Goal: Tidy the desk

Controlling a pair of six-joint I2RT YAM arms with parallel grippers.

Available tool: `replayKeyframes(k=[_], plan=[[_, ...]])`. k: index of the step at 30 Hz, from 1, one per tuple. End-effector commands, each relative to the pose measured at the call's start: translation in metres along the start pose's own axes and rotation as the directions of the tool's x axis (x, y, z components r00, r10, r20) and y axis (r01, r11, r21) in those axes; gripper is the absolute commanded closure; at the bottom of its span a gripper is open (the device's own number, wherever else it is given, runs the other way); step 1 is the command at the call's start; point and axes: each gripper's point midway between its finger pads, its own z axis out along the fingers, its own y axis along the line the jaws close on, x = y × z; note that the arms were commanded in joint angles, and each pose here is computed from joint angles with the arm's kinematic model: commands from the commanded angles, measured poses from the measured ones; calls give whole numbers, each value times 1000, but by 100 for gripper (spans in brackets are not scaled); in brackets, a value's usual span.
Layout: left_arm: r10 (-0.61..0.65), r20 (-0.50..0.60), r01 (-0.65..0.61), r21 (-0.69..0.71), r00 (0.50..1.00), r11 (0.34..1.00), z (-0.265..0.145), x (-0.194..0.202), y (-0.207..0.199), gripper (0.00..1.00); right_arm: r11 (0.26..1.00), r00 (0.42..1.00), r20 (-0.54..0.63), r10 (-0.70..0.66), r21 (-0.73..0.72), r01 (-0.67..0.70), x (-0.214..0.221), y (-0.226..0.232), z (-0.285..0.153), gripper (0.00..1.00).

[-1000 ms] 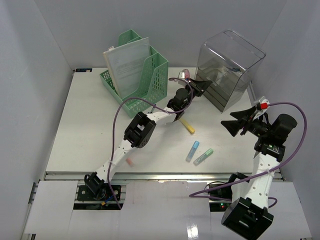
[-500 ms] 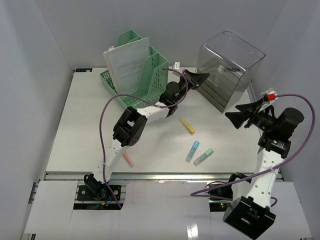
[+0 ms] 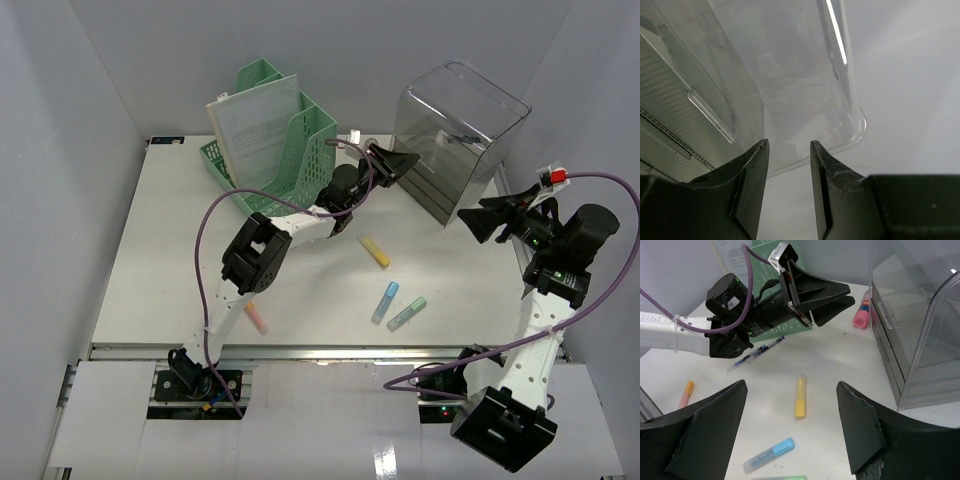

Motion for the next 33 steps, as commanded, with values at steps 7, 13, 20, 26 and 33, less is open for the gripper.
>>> replayKeyframes(k=[7,13,20,26,33], plan=[[-65,4,65,-9,998,998,38,-6,11,45,1000,1000,16,-14,17,13,13,-9,1,21],[-83,15,84,-59,996,995,40,-2,32,41,1000,999,23,-23,21,23,16,-9,1,21],[-77,40,80,-83,996,993,47,-3,42,33,1000,1000,23,-18,20,18,23,-12,2,21],[-104,64,108,-60,993,992,54,2,52,38,999,999,31,-31,30,30,27,-13,0,21],[-134,76,134,-5,988,991,54,2,48,55,999,999,30,-38,35,37,31,-14,0,21]])
